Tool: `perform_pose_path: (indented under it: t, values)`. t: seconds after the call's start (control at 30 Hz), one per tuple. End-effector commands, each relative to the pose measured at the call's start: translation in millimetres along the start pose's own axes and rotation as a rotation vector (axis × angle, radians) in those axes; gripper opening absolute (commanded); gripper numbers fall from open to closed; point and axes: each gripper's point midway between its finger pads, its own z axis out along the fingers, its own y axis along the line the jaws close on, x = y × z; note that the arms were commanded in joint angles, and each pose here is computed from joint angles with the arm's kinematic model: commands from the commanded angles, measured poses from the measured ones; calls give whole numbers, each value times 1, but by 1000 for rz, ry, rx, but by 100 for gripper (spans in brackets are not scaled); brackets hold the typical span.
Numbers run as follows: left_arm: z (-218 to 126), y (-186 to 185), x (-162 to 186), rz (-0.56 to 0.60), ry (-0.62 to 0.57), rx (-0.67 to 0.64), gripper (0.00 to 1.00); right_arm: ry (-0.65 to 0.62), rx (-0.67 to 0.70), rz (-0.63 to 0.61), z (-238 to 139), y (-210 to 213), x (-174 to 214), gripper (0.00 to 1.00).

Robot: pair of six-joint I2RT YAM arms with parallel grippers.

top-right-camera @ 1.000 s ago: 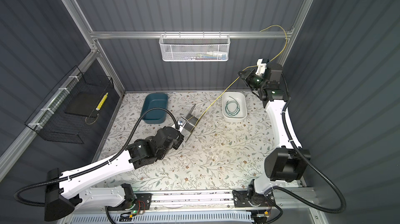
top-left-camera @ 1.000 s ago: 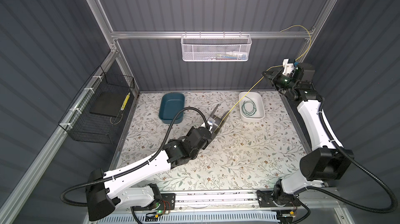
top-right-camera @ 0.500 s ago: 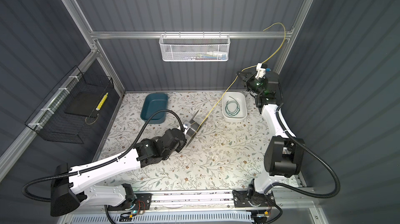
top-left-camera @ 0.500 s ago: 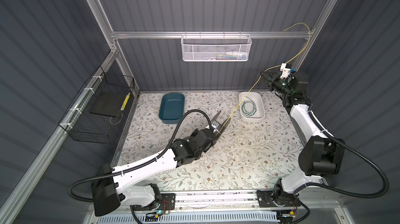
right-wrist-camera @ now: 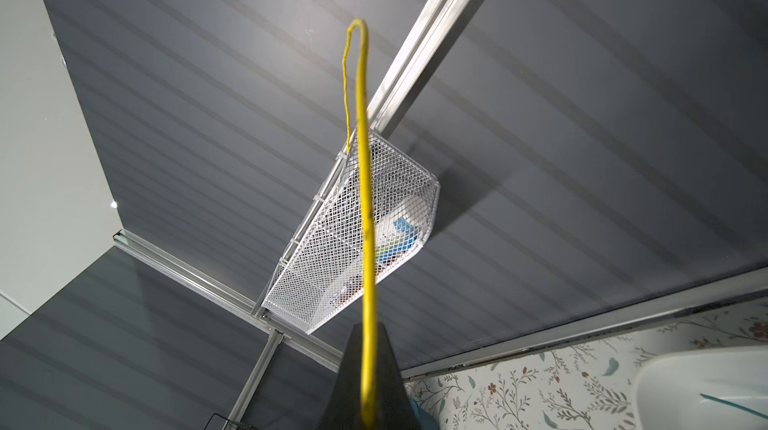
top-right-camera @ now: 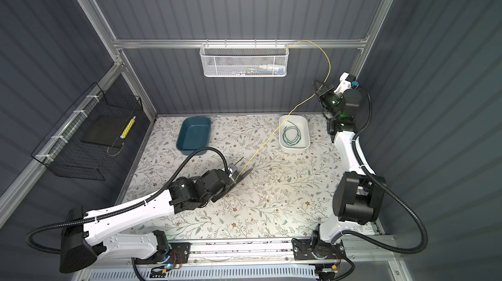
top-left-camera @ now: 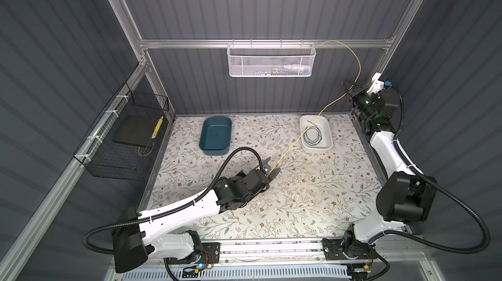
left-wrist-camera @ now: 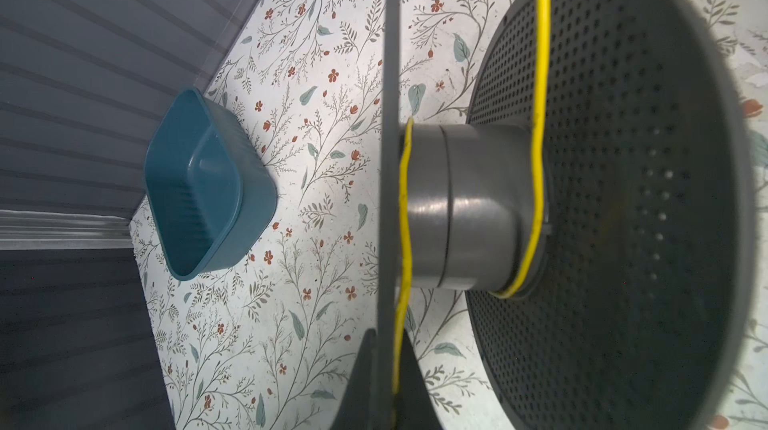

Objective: Wrap the cables

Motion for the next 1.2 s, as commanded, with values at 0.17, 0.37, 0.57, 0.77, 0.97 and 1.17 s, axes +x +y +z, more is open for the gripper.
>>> perform_pose_path:
  t: [0.17,0.37,0.57,0.77,0.97,1.17]
  values:
    - [-36,18,11,-14,-35,23,0,-157,88,-169,-31,24,-54,0]
    - [-89,15,-21,-29,-231,217,0,-228,240,-202,-50,-18,-55,0]
    - [-139,42,-64,-90,-446,228,0,-251,343,-190,-69,-61,-36,0]
    - [-175,71,-125,-154,-631,180,0,-224,409,-170,-84,-96,-1,0]
    - [-222,106,-194,-254,-874,239,0,-176,448,-178,-98,-112,39,0]
    - [-248,133,-237,-356,-1067,394,0,-114,474,-204,-107,-120,82,0]
